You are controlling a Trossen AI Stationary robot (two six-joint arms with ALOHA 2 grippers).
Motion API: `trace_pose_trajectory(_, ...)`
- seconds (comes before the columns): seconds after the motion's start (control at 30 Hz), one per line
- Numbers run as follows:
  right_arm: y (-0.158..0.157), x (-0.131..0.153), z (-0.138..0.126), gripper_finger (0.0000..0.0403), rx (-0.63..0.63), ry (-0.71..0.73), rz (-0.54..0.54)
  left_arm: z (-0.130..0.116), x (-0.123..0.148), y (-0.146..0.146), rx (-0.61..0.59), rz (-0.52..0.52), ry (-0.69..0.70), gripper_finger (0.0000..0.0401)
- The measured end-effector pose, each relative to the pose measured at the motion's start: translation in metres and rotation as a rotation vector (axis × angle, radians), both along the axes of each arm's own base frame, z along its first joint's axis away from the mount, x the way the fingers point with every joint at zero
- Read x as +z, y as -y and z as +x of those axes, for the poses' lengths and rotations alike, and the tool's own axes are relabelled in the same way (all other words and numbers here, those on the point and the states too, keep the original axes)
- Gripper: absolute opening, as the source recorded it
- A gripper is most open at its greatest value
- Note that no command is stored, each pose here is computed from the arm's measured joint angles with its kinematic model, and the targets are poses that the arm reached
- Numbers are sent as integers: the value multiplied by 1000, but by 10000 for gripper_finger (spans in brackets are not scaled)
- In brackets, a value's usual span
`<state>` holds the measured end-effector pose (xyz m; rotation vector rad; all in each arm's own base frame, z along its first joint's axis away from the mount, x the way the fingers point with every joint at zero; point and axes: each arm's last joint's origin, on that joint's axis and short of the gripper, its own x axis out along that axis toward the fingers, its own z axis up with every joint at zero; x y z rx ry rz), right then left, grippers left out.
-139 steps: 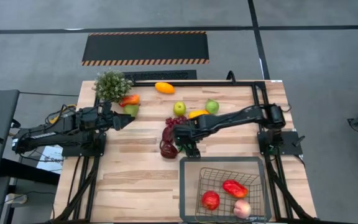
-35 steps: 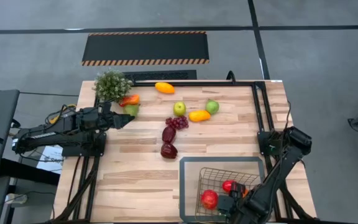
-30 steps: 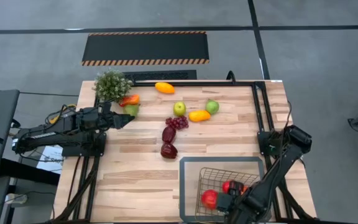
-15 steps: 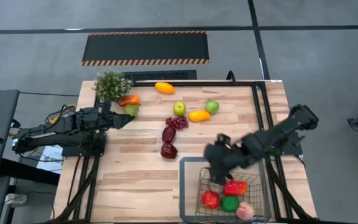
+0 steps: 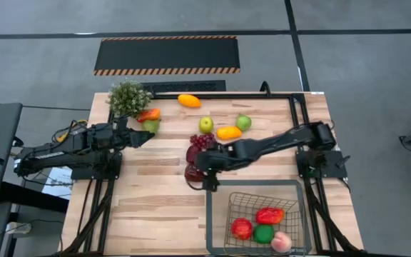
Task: Build produce basket
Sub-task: Put the bottom dark red apple into the wire basket
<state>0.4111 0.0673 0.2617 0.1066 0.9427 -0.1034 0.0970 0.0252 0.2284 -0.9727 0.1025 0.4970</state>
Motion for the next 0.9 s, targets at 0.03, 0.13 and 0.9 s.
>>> trace_pose_trajectory(0.03, 1, -6, 7, 318, 9, 17, 12, 0, 0, 0, 0, 0, 0, 360)
trace_pose_trajectory(0.13, 4, -22, 20, 318, 32, 35, 41, 0, 0, 0, 0, -1, -1, 360)
trace_pose_trajectory(0.9, 12, -86, 51, 309, -4, 10, 54, 2, -1, 0, 4, -2, -11, 360)
